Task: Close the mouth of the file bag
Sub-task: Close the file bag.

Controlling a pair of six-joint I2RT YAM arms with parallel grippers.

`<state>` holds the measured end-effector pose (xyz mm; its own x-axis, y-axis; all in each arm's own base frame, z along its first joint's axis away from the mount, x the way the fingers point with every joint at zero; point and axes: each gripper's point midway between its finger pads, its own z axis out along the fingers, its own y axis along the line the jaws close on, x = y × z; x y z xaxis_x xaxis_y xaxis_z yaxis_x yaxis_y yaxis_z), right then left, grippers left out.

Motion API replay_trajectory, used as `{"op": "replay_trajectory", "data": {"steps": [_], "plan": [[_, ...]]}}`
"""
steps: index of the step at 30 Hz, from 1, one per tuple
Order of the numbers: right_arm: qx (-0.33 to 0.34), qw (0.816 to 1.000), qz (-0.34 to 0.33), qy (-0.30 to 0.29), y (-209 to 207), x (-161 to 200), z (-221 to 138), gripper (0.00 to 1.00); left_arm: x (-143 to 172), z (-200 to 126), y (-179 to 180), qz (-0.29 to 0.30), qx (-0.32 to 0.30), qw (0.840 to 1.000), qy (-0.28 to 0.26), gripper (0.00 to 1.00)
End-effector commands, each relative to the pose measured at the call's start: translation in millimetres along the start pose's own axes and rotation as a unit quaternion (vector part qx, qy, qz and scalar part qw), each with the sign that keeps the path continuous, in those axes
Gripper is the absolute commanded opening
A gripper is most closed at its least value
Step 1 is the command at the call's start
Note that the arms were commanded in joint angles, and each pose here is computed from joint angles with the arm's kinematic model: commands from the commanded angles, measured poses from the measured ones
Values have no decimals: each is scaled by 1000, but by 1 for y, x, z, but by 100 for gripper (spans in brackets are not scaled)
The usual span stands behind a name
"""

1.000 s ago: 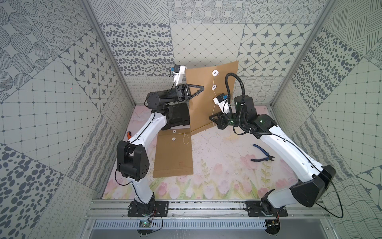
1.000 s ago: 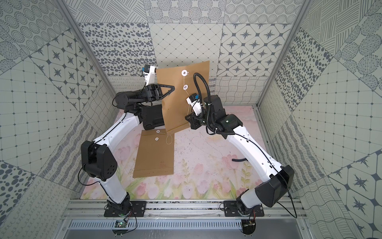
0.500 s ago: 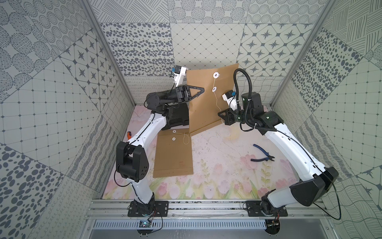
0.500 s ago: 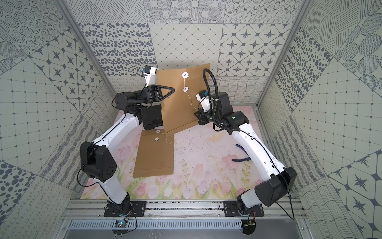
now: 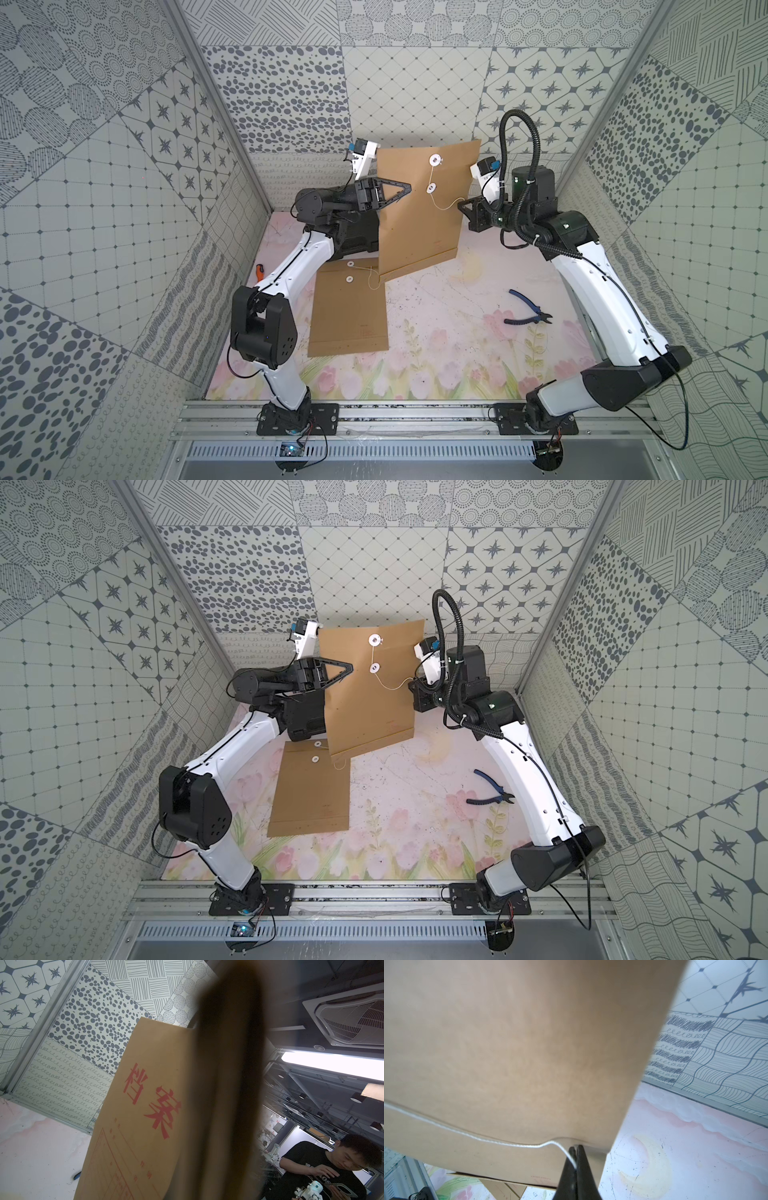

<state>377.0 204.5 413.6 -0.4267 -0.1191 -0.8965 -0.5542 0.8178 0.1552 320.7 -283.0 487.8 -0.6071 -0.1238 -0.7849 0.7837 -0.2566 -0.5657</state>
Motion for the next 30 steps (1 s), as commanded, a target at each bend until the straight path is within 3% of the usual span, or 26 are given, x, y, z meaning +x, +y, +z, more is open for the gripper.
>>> {"op": "replay_trajectory", "data": {"steps": [1,22,30], "plan": [[19,1000,-10,-13,-8,-15,-1,0,4,1,-10,30,5,999,12,0],[50,996,-30,-67,-12,-74,-23,0,13,-7,14,4,-17,1000,11,0],[23,997,-20,-64,0,-75,-20,0,3,-14,29,-15,-39,999,-16,0]]}}
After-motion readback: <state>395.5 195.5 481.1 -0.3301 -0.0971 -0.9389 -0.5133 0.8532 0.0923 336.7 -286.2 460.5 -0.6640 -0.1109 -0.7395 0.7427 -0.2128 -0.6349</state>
